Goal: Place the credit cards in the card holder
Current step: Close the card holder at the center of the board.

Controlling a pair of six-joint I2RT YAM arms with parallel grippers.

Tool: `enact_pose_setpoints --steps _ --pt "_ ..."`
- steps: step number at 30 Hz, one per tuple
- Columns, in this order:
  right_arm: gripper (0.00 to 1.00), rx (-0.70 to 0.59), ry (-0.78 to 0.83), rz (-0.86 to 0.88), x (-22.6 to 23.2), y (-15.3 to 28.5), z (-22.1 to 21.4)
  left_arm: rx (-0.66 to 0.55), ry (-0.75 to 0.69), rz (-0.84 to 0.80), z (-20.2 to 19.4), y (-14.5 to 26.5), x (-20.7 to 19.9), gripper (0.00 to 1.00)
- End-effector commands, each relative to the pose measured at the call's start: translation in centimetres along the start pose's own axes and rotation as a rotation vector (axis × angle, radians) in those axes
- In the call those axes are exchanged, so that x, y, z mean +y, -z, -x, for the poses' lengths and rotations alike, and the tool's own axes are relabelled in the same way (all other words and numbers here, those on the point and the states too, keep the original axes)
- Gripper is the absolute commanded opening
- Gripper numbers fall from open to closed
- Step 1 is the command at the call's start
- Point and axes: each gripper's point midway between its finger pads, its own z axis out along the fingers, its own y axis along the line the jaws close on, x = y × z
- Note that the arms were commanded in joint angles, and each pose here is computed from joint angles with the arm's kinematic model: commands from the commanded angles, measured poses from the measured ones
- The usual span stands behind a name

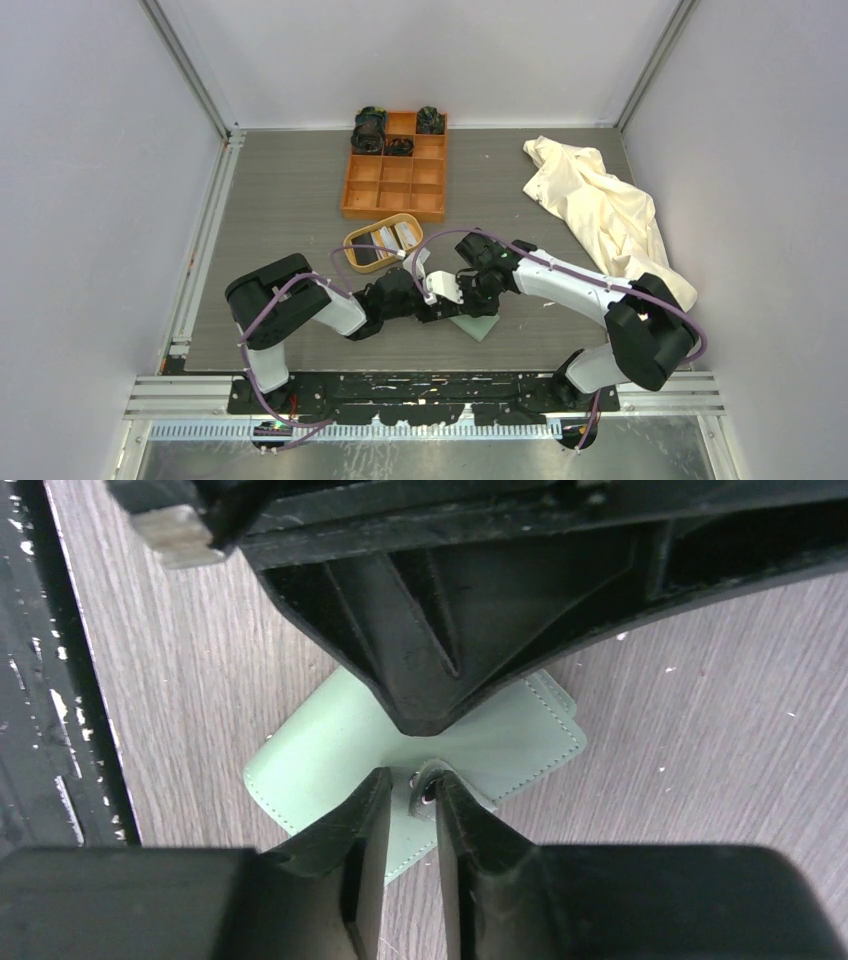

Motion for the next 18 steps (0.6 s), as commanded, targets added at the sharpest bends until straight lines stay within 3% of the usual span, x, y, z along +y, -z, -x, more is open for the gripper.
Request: enact_pose_setpoints --steps 1,8,18 --pt "0.32 0.001 -0.067 0.173 4.5 -0.2 -0.4 -0.037 -0.002 0.156 0.4 0.2 4.7 0.00" --pt "0.45 -0.008 -0.096 0.197 4.6 -0.1 0.1 -0.035 0.001 0.151 0.4 0.1 4.6 0.00" --pt "0.52 -0.020 -0.153 0.247 4.4 0.0 -0.3 -0.051 0.002 0.064 1.0 0.4 1.3 0.04"
